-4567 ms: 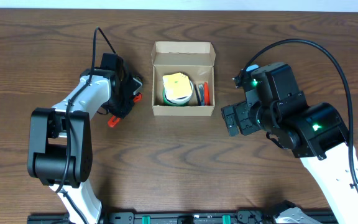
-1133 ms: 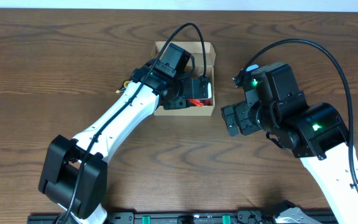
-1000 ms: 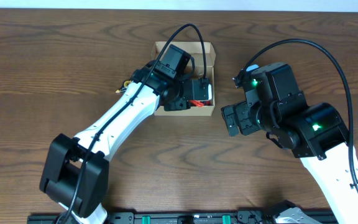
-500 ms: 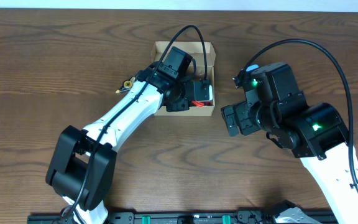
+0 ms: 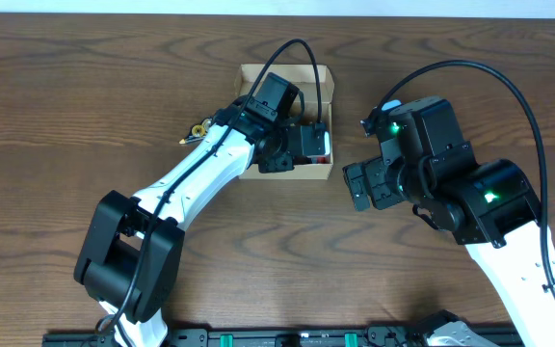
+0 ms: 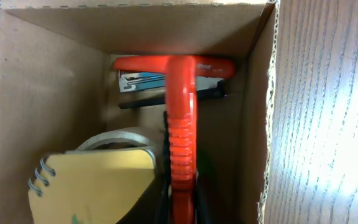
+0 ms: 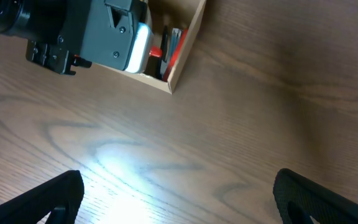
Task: Pack container
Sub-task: 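Lower the box cutter beside the stapler and open the left gripper, then withdraw the left gripper from the box toward the correction tape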
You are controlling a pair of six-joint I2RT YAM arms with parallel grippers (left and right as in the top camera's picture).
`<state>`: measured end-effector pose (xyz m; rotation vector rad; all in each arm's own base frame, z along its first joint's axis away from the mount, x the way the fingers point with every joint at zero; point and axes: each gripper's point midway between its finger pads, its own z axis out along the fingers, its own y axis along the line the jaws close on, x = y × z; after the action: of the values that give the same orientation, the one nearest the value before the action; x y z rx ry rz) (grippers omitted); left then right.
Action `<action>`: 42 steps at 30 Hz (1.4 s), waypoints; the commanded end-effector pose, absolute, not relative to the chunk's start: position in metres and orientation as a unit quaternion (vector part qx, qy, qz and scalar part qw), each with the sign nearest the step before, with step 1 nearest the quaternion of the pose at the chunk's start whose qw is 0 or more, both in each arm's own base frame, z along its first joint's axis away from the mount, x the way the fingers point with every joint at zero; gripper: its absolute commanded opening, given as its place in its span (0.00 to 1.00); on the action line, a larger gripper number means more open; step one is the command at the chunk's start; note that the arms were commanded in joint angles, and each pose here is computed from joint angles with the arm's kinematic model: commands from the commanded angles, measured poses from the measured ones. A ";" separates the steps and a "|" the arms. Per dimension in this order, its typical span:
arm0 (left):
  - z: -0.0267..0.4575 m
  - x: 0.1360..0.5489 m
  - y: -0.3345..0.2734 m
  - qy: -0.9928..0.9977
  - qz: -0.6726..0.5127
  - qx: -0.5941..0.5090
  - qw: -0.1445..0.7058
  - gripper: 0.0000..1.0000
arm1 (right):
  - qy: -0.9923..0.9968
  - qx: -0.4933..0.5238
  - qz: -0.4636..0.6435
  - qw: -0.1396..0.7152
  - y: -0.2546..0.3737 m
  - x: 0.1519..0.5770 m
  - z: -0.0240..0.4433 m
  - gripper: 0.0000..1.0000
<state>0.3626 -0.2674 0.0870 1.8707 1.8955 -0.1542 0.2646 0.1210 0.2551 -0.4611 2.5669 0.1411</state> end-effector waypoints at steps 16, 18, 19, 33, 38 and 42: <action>0.139 0.389 -0.258 0.688 0.012 0.664 0.293 0.06 | 0.947 -0.173 0.050 0.266 0.118 0.264 0.257 0.99; 0.146 0.389 -0.258 0.686 0.012 0.663 0.300 0.06 | 0.947 -0.173 0.050 0.266 0.118 0.264 0.257 0.99; 0.149 0.389 -0.258 0.684 0.013 0.663 0.304 0.06 | 0.947 -0.173 0.050 0.266 0.118 0.264 0.257 0.99; 0.144 0.360 -0.262 0.683 -0.068 0.673 0.274 0.05 | 0.947 -0.173 0.050 0.266 0.118 0.264 0.257 0.99; 0.141 0.346 -0.264 0.683 -0.098 0.677 0.257 0.06 | 0.947 -0.173 0.050 0.266 0.118 0.264 0.257 0.99; 0.141 0.345 -0.265 0.681 -0.103 0.677 0.258 0.06 | 0.947 -0.173 0.050 0.266 0.118 0.264 0.257 0.99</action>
<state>0.3440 -0.2572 0.1219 1.8576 1.9030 -0.2433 0.2646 0.1210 0.2551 -0.4611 2.5669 0.1411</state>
